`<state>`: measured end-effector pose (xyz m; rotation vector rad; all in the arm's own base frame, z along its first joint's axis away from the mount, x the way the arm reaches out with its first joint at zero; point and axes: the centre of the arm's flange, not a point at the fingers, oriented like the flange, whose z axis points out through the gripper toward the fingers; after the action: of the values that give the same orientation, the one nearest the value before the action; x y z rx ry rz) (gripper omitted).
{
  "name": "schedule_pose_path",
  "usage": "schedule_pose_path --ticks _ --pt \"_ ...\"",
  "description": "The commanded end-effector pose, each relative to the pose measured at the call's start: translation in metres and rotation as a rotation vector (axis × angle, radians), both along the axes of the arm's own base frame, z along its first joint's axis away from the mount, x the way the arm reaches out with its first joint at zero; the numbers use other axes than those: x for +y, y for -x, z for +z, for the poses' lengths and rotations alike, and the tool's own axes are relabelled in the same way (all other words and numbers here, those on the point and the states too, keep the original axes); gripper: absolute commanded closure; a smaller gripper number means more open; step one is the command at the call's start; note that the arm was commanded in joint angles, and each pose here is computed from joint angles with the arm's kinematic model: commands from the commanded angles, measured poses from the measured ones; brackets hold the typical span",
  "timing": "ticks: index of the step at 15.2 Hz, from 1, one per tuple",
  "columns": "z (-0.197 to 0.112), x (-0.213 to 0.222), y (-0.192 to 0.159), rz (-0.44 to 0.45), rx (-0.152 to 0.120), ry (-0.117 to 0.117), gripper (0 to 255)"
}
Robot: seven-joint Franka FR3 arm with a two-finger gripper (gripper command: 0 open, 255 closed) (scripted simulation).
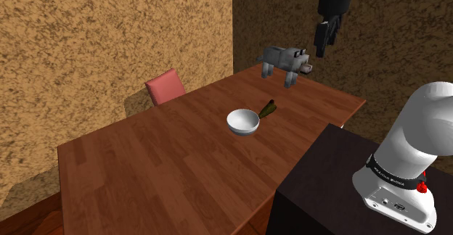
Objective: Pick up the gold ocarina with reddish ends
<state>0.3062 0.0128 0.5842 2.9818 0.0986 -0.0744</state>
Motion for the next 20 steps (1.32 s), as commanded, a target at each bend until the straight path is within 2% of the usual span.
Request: schedule_pose_path --ticks 1,20 --pt "0.0 0.0 0.0 0.0 0.0 0.0 0" --pt "-0.191 -0.115 -0.102 0.516 0.097 0.068 0"
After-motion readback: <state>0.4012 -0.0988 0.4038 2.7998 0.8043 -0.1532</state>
